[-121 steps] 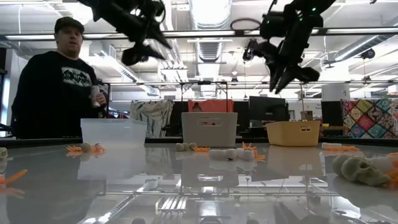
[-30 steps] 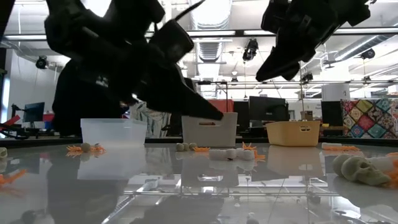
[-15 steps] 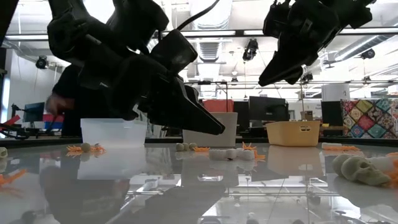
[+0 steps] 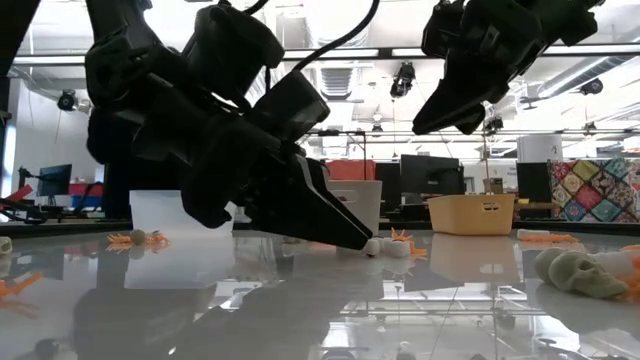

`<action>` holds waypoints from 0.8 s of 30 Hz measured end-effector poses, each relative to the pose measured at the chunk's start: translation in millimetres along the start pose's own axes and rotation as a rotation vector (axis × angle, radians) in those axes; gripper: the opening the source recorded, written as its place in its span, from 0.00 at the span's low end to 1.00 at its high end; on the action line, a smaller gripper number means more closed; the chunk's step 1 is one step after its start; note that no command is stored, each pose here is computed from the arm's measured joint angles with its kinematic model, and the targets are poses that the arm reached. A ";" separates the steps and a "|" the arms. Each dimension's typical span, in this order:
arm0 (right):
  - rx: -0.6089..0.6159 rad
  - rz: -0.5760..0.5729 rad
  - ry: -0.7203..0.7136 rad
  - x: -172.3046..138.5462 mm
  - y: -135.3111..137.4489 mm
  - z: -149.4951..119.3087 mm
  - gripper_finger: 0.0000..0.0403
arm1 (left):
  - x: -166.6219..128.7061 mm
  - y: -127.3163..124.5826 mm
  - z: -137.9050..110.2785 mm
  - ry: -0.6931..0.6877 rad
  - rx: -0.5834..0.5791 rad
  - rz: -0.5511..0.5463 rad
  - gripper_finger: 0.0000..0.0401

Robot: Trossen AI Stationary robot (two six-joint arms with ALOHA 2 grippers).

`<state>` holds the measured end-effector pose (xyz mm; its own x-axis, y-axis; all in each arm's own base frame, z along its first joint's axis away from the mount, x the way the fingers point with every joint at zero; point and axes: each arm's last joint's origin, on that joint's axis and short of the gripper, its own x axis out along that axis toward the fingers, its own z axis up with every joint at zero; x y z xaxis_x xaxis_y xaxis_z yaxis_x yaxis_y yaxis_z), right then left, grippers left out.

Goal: Sort Halloween decoration
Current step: Put the white skeleton toy into the gray bin

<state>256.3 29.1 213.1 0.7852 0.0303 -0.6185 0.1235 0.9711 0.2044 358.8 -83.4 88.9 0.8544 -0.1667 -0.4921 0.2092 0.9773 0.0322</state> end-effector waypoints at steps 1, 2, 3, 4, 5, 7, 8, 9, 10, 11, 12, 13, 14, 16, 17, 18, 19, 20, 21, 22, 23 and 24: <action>0.000 0.000 0.001 0.0 0.0 -0.1 0.16 | 0.0 -0.1 0.0 0.000 0.000 0.000 0.38; 0.000 0.000 0.000 0.0 0.0 0.0 0.16 | 0.0 -0.6 0.0 0.000 -0.001 -0.001 0.38; 0.000 0.000 0.000 0.0 0.0 0.0 0.16 | 0.0 -0.7 -0.1 0.001 -0.003 -0.002 0.38; 0.000 0.000 0.001 0.0 0.0 -0.1 0.16 | 0.0 -0.7 -0.2 0.002 -0.004 -0.002 0.38; 0.000 0.000 0.001 0.1 -0.1 -0.3 0.16 | -0.1 -0.7 -0.4 0.004 -0.008 -0.002 0.38; 0.000 0.000 0.001 0.1 -0.1 -0.3 0.16 | -0.1 -0.7 -1.3 0.011 -0.008 -0.002 0.38; 0.000 0.000 0.001 0.1 -0.1 -0.3 0.16 | -0.2 -0.7 -1.9 0.016 -0.008 -0.002 0.38; 0.000 0.000 0.001 0.1 -0.1 -0.3 0.16 | -0.3 -0.7 -2.2 0.017 -0.009 -0.002 0.38; 0.000 0.000 0.001 0.1 -0.1 -0.3 0.16 | -0.4 -0.7 -2.5 0.018 -0.010 -0.002 0.38; 0.000 0.000 0.001 0.1 -0.1 -0.3 0.16 | -0.5 -0.7 -2.9 0.020 -0.010 -0.002 0.37; 0.000 0.000 0.001 0.1 -0.1 -0.3 0.16 | -0.5 -0.7 -3.0 0.020 -0.012 -0.002 0.37; 0.000 -0.001 0.002 0.1 -0.1 -0.3 0.16 | -0.6 -0.7 -3.2 0.021 -0.015 -0.002 0.36; 0.000 -0.001 0.002 0.1 -0.1 -0.3 0.16 | -0.6 -0.7 -3.2 0.021 -0.016 -0.002 0.34; -0.001 -0.001 0.002 0.1 -0.1 -0.3 0.16 | -0.6 -0.7 -3.2 0.022 -0.018 -0.002 0.31; -0.001 -0.001 0.002 0.1 -0.1 -0.3 0.16 | -0.6 -0.7 -3.3 0.022 -0.018 -0.002 0.30; -0.001 -0.001 0.002 0.1 -0.1 -0.3 0.16 | -0.6 -0.7 -3.3 0.022 -0.019 -0.001 0.29; -0.001 -0.001 0.002 0.1 -0.1 -0.3 0.16 | -0.6 -0.7 -3.3 0.023 -0.021 -0.002 0.27; -0.001 -0.001 0.002 0.1 -0.1 -0.3 0.16 | -0.6 -0.7 -3.4 0.023 -0.021 -0.002 0.26; -0.001 -0.001 0.002 0.1 -0.1 -0.3 0.16 | -0.6 -0.7 -3.6 0.024 -0.021 -0.002 0.25; -0.001 -0.001 0.002 0.1 -0.1 -0.5 0.16 | -0.6 -0.7 -3.7 0.026 -0.021 -0.001 0.24; -0.001 -0.001 0.002 0.1 -0.2 -0.5 0.16 | -0.7 -0.7 -3.9 0.027 -0.021 -0.001 0.22; -0.001 -0.001 0.003 0.2 -0.2 -0.7 0.16 | -0.7 -0.7 -4.0 0.028 -0.021 -0.001 0.21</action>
<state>255.9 29.1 212.4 0.7835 0.0301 -0.6207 0.1236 0.9713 0.2031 356.2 -83.5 85.8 0.8407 -0.1647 -0.5159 0.1999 0.9797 0.0130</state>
